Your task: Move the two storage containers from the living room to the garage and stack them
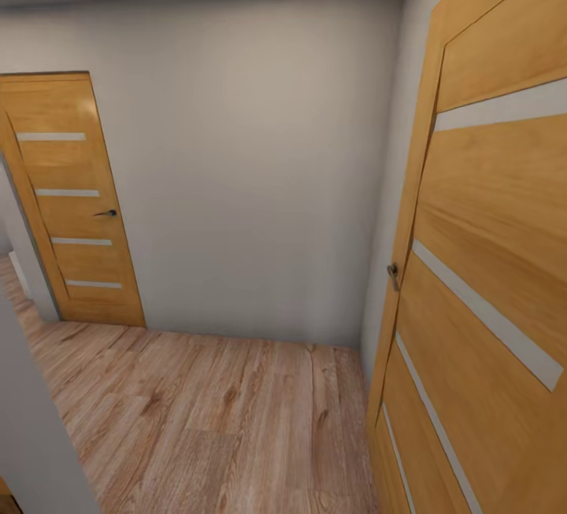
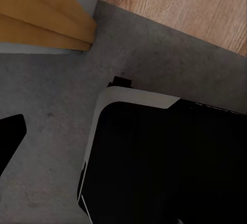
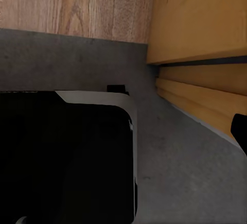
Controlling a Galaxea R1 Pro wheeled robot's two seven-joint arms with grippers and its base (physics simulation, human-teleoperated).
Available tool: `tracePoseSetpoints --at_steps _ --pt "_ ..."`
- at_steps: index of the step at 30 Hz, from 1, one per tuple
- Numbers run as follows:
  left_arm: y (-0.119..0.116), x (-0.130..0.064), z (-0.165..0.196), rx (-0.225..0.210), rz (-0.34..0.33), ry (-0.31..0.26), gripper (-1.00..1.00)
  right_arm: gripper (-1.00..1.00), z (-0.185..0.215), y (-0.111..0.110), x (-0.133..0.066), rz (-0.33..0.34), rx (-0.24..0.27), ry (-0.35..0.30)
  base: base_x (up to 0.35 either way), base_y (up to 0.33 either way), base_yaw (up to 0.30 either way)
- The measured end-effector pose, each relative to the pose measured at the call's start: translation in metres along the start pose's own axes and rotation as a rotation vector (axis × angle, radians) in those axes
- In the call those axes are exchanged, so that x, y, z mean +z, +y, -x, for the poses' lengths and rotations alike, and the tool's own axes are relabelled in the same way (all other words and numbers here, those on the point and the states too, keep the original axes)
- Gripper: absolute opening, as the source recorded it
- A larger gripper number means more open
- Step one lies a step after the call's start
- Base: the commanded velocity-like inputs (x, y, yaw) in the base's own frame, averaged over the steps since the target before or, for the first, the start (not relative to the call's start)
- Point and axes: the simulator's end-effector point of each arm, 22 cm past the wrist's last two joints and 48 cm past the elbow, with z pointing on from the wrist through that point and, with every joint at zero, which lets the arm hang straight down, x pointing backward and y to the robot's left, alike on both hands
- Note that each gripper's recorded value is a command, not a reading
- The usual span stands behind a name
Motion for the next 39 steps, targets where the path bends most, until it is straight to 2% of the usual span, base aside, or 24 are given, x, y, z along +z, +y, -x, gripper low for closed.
tracePoseSetpoints --at_steps 23,39 --pt "-0.0005 0.0 -0.0001 0.0 -0.001 0.0 1.0 1.0 0.0003 0.0 0.0 0.0 -0.001 -0.002 0.012 0.024 0.0" --pt "-0.0001 -0.0002 -0.0001 0.001 0.0 -0.001 1.0 1.0 0.0002 0.0 -0.0002 0.0 -0.001 -0.002 0.282 0.0 0.0"
